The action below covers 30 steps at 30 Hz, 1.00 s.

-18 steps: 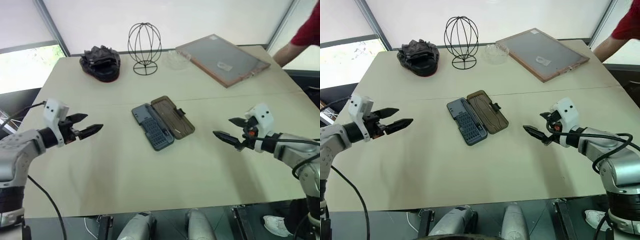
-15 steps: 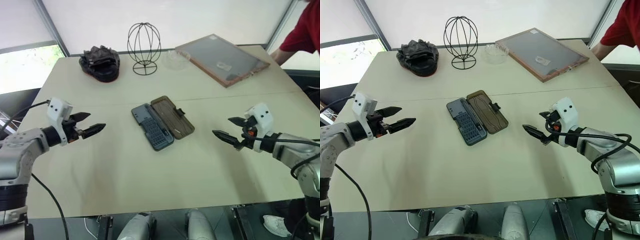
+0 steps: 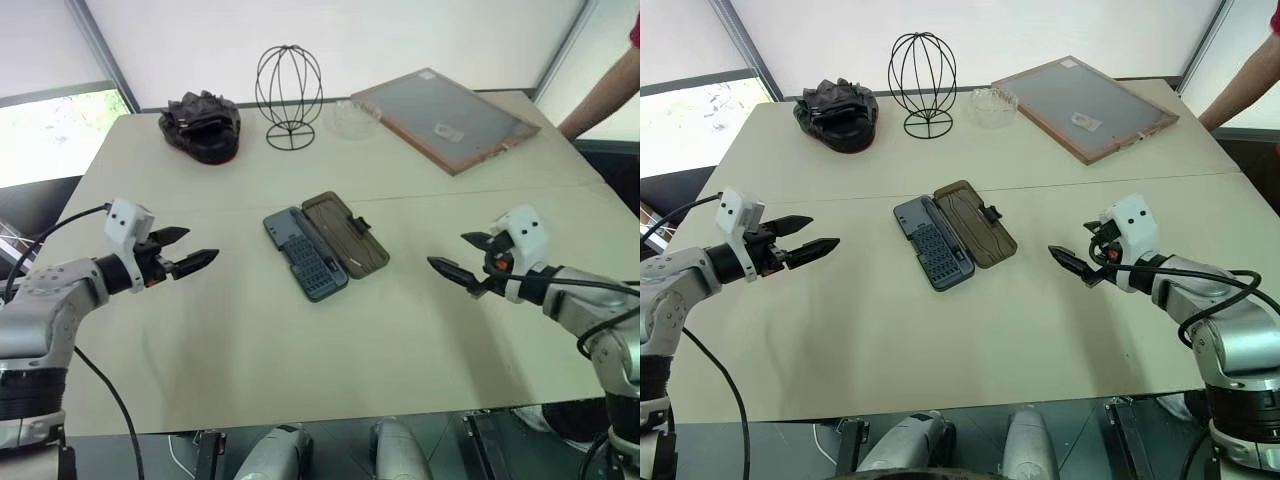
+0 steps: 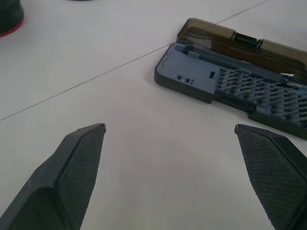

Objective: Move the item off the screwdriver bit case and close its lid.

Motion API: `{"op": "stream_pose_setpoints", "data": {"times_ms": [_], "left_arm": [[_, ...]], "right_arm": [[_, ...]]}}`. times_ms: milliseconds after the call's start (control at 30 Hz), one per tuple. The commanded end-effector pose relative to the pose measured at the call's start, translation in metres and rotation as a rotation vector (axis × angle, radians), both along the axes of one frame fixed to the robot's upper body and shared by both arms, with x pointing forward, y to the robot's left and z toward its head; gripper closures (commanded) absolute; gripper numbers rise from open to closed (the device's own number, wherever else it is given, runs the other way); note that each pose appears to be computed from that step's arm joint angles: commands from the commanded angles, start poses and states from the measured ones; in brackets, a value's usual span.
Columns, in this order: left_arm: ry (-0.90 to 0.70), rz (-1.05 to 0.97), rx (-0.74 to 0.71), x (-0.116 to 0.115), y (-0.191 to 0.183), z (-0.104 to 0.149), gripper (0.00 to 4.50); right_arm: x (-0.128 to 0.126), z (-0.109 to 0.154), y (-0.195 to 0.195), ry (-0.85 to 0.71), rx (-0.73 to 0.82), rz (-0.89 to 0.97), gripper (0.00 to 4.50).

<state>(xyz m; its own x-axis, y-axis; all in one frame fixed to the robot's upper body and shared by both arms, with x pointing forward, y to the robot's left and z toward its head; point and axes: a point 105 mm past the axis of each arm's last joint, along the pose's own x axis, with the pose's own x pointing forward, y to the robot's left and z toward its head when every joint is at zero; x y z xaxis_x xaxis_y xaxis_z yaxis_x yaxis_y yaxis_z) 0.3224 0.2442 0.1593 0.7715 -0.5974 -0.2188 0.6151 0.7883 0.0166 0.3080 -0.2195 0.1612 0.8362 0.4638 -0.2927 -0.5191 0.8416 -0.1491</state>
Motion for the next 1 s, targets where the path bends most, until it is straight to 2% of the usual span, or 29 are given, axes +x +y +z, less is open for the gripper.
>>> {"op": "stream_pose_setpoints", "data": {"times_ms": [33, 267, 333, 467, 667, 800, 900, 1000], "left_arm": [[-0.038, -0.011, 0.021, 0.002, 0.001, 0.009, 0.00], [-0.036, -0.108, 0.147, 0.007, -0.008, 0.000, 0.00], [-0.042, -0.233, 0.228, 0.010, -0.028, -0.009, 0.00], [-0.072, -0.354, 0.182, 0.024, -0.059, 0.000, 0.00], [-0.139, -0.365, 0.105, 0.040, -0.077, 0.020, 0.00], [-0.186, -0.350, 0.061, 0.040, -0.084, 0.029, 0.00], [-0.190, -0.316, 0.029, 0.038, -0.084, 0.025, 0.00], [-0.171, -0.270, 0.015, 0.035, -0.078, 0.014, 0.00]], "right_arm": [[-0.002, 0.013, 0.009, -0.063, -0.016, 0.031, 0.08], [0.003, 0.012, 0.022, -0.033, -0.007, 0.086, 0.08], [0.015, 0.007, 0.038, -0.023, -0.022, 0.132, 0.08], [0.048, 0.005, 0.063, -0.009, -0.040, 0.160, 0.08], [0.079, -0.001, 0.089, 0.042, -0.012, 0.158, 0.08], [0.092, -0.025, 0.089, 0.157, -0.003, 0.116, 0.08], [0.096, -0.041, 0.089, 0.229, 0.021, 0.101, 0.08], [0.096, -0.057, 0.088, 0.262, -0.027, 0.110, 1.43]]}}
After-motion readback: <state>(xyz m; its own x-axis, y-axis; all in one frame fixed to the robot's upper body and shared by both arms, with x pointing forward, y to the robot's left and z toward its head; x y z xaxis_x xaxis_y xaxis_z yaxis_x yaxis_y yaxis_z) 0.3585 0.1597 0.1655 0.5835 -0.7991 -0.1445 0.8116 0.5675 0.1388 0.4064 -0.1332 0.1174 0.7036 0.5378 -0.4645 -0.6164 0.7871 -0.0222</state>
